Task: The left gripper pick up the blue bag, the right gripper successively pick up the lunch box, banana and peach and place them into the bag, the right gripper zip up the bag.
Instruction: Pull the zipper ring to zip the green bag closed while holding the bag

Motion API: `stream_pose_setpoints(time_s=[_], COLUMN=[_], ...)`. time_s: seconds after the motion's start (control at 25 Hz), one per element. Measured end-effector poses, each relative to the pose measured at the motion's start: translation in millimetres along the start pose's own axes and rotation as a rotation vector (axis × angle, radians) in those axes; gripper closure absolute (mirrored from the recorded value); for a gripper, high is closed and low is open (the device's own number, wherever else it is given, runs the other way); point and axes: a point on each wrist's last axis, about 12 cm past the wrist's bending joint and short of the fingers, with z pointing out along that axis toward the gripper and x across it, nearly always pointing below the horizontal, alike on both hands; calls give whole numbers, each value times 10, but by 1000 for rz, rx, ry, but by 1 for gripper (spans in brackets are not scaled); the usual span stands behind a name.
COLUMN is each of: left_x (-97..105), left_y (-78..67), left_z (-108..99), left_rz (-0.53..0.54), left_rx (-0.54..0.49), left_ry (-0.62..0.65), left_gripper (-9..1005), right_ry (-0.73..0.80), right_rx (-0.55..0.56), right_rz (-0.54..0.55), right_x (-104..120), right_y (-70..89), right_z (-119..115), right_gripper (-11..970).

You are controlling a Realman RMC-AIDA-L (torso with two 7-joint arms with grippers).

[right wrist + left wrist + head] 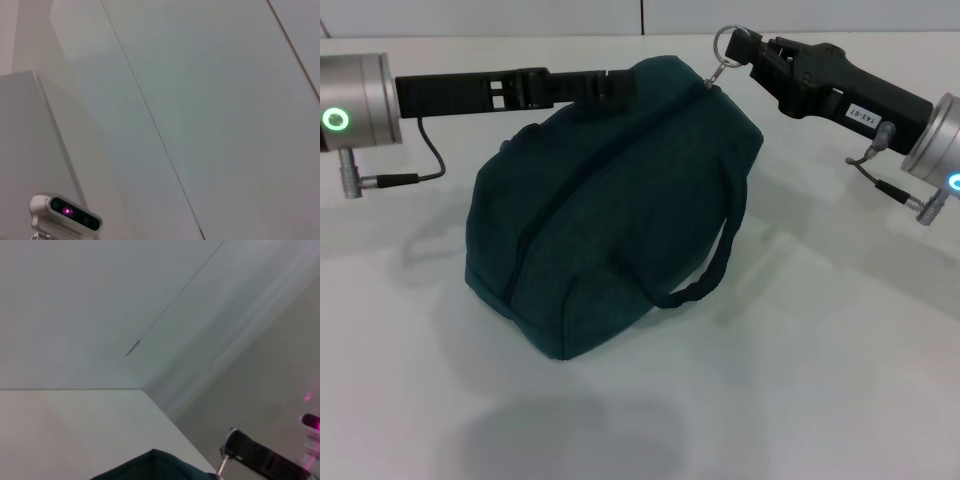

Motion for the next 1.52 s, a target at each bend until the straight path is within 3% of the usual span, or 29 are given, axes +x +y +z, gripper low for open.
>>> stream_pose_setpoints(time_s=[0.6,1.24,1.48,1.52], left_x=[56,75,81,82], left_y=[60,50,46,45], left_z=[55,123,134,137], left_rz=[-7,47,46,45], left_rx=[-54,-71,-69,-68], left_ry=[16,6,5,4], left_gripper=[126,242,466,585], right_ry=[-16,-28,-30,-30], right_rx=[-5,13,14,14], right_rz=[10,21,22,22], right_x=[9,23,24,24], right_y=[15,4,3,3], right_z=[-39,-99,-104,-103], right_gripper=[947,948,948,948])
